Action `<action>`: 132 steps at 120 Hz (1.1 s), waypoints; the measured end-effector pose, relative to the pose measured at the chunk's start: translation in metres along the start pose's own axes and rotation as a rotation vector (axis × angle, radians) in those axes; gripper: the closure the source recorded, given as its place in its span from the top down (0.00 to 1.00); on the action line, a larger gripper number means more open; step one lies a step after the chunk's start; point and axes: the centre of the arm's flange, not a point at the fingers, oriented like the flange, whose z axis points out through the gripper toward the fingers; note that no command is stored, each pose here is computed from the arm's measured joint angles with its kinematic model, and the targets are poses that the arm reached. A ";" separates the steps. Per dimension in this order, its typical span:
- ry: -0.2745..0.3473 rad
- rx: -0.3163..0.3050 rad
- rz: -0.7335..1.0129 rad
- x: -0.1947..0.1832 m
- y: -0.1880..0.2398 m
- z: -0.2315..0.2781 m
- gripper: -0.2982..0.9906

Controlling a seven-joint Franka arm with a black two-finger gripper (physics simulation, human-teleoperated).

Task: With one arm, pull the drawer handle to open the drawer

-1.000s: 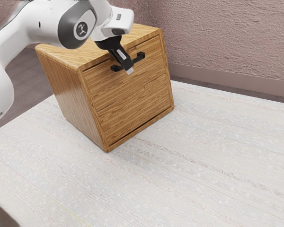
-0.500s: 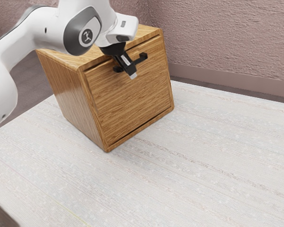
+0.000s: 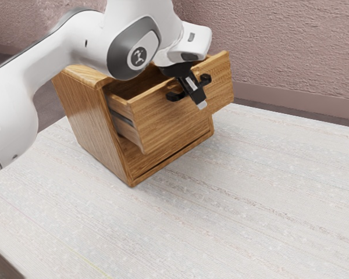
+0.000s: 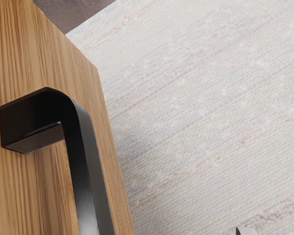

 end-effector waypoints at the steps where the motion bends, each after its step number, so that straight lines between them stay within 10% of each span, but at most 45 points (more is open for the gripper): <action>1: 0.001 0.001 0.002 0.001 0.002 0.000 0.38; 73: 0.049 -0.107 0.090 0.063 0.162 0.005 0.45; 83: 0.052 -0.112 0.069 0.063 0.159 0.005 0.59; 91: 0.062 -0.098 0.066 0.063 0.159 -0.003 0.50; 132: 0.237 0.072 0.133 0.067 0.207 -0.154 0.73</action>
